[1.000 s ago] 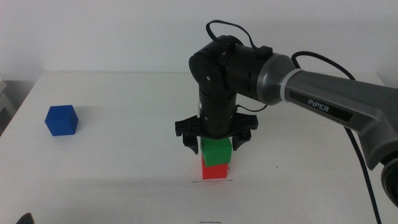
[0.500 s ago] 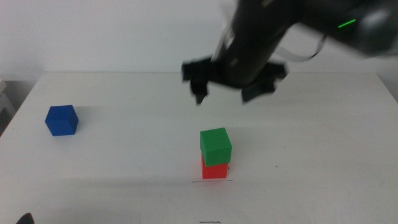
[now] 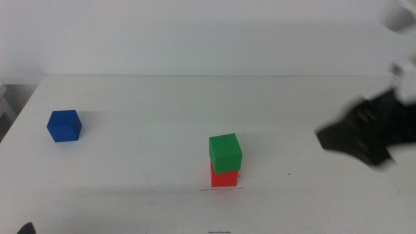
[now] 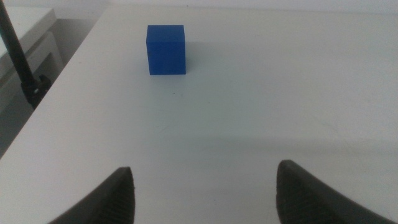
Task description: Stack red cubes first, then green, then blue cubes in a specific spot.
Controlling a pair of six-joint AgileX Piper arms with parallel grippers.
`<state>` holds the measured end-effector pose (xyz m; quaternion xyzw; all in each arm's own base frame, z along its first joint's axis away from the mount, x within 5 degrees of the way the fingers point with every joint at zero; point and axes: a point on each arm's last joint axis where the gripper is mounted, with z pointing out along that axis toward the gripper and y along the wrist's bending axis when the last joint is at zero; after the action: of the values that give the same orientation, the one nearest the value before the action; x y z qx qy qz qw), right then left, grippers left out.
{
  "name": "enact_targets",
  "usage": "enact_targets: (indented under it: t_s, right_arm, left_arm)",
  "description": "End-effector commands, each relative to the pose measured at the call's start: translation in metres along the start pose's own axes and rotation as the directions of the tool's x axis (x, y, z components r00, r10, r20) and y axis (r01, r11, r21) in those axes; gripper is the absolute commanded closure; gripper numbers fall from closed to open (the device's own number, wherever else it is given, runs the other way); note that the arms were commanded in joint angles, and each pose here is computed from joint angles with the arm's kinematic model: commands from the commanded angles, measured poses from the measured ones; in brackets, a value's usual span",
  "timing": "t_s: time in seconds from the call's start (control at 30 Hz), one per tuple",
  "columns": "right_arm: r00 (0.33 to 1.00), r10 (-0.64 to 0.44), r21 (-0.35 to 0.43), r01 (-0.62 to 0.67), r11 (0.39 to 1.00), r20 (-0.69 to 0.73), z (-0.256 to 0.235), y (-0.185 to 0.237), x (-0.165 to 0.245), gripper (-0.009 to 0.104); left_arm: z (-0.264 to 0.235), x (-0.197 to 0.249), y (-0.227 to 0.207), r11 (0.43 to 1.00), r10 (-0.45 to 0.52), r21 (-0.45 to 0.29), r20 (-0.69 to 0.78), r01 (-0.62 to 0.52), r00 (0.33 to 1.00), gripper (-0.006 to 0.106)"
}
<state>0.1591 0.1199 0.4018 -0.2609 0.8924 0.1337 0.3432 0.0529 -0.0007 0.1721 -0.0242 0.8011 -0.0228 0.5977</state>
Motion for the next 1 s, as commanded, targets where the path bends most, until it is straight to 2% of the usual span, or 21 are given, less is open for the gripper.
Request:
enact_targets:
  t_s: [0.0,0.17,0.47,0.6,0.67,0.97]
  right_arm:
    - [0.986,-0.054,-0.011,0.056,0.998,0.159,-0.023,-0.001,0.011,0.001]
    - [0.975,-0.104,-0.006,0.108,0.994,0.199,-0.035,-0.001,0.027,0.001]
    - [0.972,-0.1,-0.01,0.105,0.994,0.215,-0.038,-0.001,0.027,0.001]
    - [0.917,-0.096,-0.001,0.104,0.995,0.388,-0.059,-0.001,0.022,0.001]
    - [0.899,-0.095,0.002,0.105,0.995,0.428,-0.066,-0.001,0.022,0.001]
    - [0.881,-0.101,0.01,0.109,0.994,0.462,-0.069,-0.001,0.021,0.001]
  left_arm:
    - [-0.002,-0.008,-0.001,1.0,-0.007,0.007,0.103,0.006,0.995,0.026]
    - [-0.002,-0.008,-0.001,1.0,-0.007,0.007,0.103,0.006,0.995,0.026]
    - [-0.002,-0.008,-0.001,1.0,-0.007,0.007,0.103,0.006,0.995,0.026]
    - [-0.002,-0.008,-0.001,1.0,-0.007,0.007,0.103,0.006,0.995,0.026]
    - [-0.002,-0.008,-0.001,1.0,-0.007,0.007,0.103,0.006,0.995,0.026]
    - [-0.002,-0.008,-0.001,1.0,-0.007,0.007,0.103,0.006,0.995,0.026]
